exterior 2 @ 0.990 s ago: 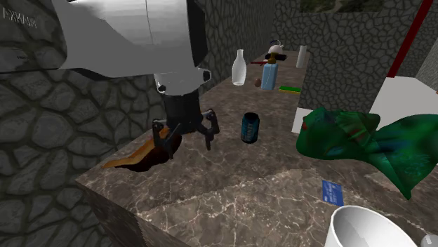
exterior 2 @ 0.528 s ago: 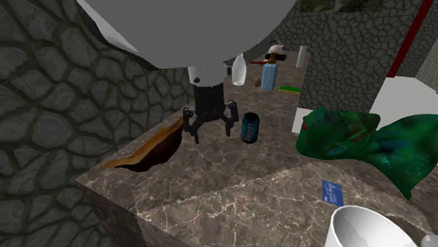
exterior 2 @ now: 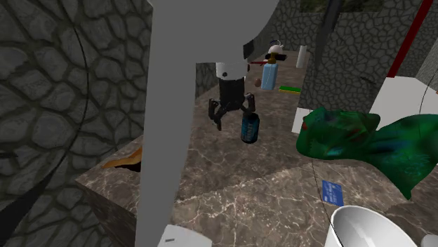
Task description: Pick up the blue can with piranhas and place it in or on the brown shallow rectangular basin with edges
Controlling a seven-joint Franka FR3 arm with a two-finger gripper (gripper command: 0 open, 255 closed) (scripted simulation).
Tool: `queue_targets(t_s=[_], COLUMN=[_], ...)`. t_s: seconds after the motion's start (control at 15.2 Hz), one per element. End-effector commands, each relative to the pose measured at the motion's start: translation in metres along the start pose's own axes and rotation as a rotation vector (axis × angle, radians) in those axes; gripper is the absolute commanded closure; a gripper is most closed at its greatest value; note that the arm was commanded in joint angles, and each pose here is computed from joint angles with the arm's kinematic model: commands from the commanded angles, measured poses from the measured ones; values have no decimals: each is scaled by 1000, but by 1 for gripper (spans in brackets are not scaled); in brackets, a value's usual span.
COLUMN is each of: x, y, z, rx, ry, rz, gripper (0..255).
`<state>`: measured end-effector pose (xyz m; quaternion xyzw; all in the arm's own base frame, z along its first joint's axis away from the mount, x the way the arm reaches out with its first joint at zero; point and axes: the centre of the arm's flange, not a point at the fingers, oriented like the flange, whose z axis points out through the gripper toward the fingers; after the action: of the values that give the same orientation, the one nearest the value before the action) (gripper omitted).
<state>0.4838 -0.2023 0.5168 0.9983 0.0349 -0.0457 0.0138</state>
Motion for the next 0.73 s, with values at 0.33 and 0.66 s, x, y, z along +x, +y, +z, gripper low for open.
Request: queue_targets(t_s=[0.33, 0.66], x=[55, 88], y=[77, 123], z=[9, 14], rx=[7, 13], ry=[-9, -14], rz=[-14, -21], gripper=[0, 0])
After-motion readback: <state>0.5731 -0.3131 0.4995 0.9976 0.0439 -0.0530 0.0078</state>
